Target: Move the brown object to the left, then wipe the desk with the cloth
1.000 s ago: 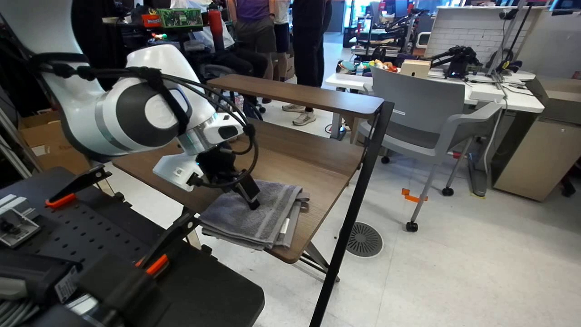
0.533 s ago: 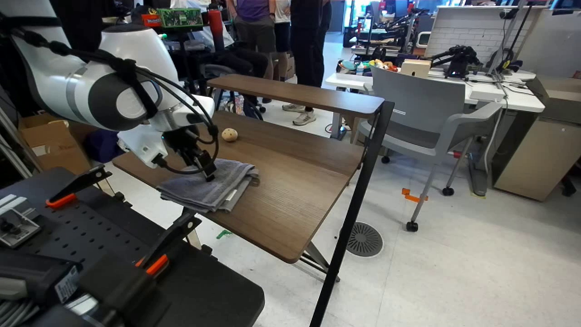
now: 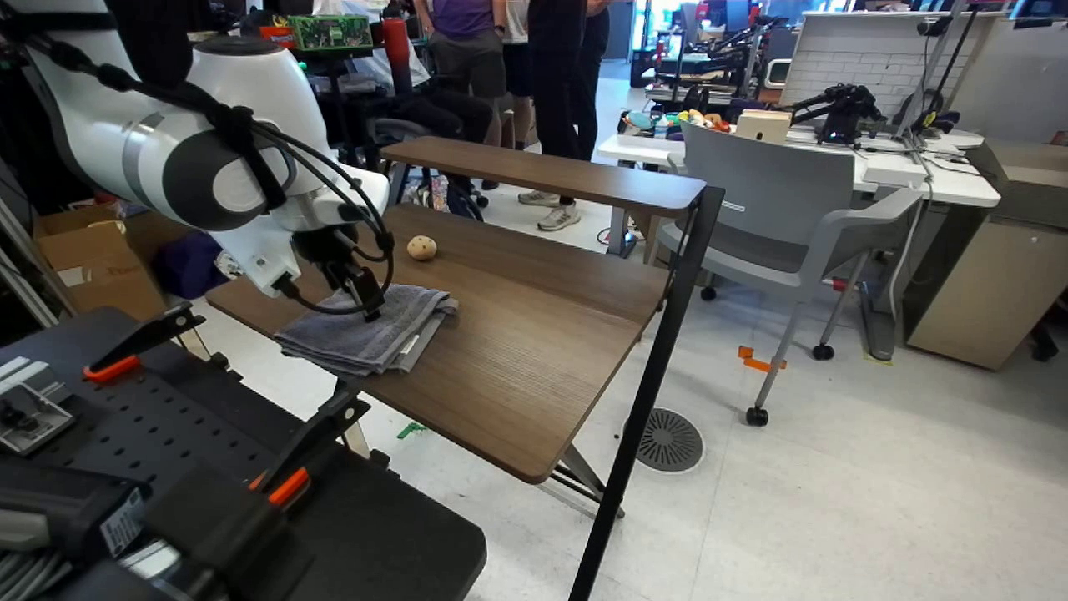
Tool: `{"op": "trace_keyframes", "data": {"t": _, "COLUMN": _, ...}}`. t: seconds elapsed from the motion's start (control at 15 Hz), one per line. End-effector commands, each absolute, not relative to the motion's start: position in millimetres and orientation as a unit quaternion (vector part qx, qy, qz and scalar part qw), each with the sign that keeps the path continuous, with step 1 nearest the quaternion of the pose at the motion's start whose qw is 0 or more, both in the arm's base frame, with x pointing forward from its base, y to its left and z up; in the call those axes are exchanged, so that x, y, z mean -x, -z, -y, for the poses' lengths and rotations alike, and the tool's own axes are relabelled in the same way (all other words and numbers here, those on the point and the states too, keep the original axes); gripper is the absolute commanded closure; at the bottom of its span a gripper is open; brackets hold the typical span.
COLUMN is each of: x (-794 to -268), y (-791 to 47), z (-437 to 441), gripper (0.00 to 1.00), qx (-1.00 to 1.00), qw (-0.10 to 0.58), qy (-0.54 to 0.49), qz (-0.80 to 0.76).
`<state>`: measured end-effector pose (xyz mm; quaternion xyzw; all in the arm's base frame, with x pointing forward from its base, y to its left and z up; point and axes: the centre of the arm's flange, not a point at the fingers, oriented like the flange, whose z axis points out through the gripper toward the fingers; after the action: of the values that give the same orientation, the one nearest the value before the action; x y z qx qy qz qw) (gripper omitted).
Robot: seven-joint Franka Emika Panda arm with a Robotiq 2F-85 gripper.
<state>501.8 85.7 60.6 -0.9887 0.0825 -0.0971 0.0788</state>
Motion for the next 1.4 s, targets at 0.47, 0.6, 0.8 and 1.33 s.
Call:
{"op": "trace_keyframes", "data": {"t": 0.47, "x": -505, "y": -82, "z": -60, "gripper": 0.00, "qx": 0.987, "qw": 0.018, "qy": 0.090, "qz": -0.134}}
{"op": "trace_keyframes", "data": {"t": 0.6, "x": -503, "y": -95, "z": -59, "gripper": 0.00, "qx": 0.985, "qw": 0.022, "qy": 0.102, "qz": -0.135}}
{"op": "trace_keyframes", "data": {"t": 0.8, "x": -503, "y": -103, "z": -55, "gripper": 0.00, "qx": 0.986, "qw": 0.023, "qy": 0.097, "qz": -0.136}}
{"op": "trace_keyframes", "data": {"t": 1.33, "x": -514, "y": -7, "z": -62, "gripper": 0.00, "qx": 0.993, "qw": -0.025, "qy": 0.010, "qz": -0.118}}
